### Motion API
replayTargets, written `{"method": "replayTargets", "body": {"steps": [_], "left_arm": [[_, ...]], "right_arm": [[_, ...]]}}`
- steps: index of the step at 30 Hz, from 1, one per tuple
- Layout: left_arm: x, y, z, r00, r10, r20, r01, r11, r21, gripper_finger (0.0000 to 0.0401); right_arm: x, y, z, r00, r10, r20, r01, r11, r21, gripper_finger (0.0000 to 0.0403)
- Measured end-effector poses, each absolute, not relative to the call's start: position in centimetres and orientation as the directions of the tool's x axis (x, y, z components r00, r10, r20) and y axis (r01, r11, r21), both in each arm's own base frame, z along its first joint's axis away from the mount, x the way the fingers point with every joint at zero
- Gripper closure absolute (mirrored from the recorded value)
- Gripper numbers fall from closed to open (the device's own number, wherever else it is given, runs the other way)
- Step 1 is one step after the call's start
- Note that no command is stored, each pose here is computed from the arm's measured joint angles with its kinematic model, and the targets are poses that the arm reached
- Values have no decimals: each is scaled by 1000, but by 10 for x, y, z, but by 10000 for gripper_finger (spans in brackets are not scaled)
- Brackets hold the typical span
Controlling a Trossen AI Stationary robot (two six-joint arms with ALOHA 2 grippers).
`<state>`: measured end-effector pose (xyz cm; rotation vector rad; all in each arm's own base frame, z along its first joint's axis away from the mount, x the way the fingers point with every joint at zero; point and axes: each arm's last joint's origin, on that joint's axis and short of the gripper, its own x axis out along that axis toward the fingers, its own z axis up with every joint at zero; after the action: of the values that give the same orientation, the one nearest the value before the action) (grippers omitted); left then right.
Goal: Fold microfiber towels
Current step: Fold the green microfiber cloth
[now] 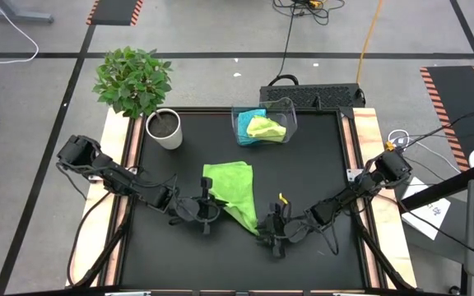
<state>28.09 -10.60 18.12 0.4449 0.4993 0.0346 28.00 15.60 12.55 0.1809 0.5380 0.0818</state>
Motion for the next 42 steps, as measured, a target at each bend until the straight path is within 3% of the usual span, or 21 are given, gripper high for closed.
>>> {"method": "replayTargets", "body": {"steps": [11, 20, 25, 31, 42], "left_arm": [[280, -105, 189, 896, 132, -424, 64, 907, 417, 396], [277, -107, 193, 897, 118, -425, 69, 914, 400, 393], [275, -109, 191, 886, 118, -448, 75, 917, 391, 397], [271, -115, 190, 882, 107, -459, 94, 915, 393, 392], [254, -142, 187, 878, 88, -471, 97, 930, 354, 398]], "right_arm": [[293, 155, 108, 834, 91, -544, 12, 983, 184, 238], [323, 156, 96, 812, 35, -583, 6, 998, 68, 246], [323, 153, 102, 816, -14, -578, 13, 1000, -6, 280], [319, 151, 112, 807, -18, -590, -40, 996, -85, 390], [290, 130, 185, 782, -41, -621, -55, 989, -134, 400]]}}
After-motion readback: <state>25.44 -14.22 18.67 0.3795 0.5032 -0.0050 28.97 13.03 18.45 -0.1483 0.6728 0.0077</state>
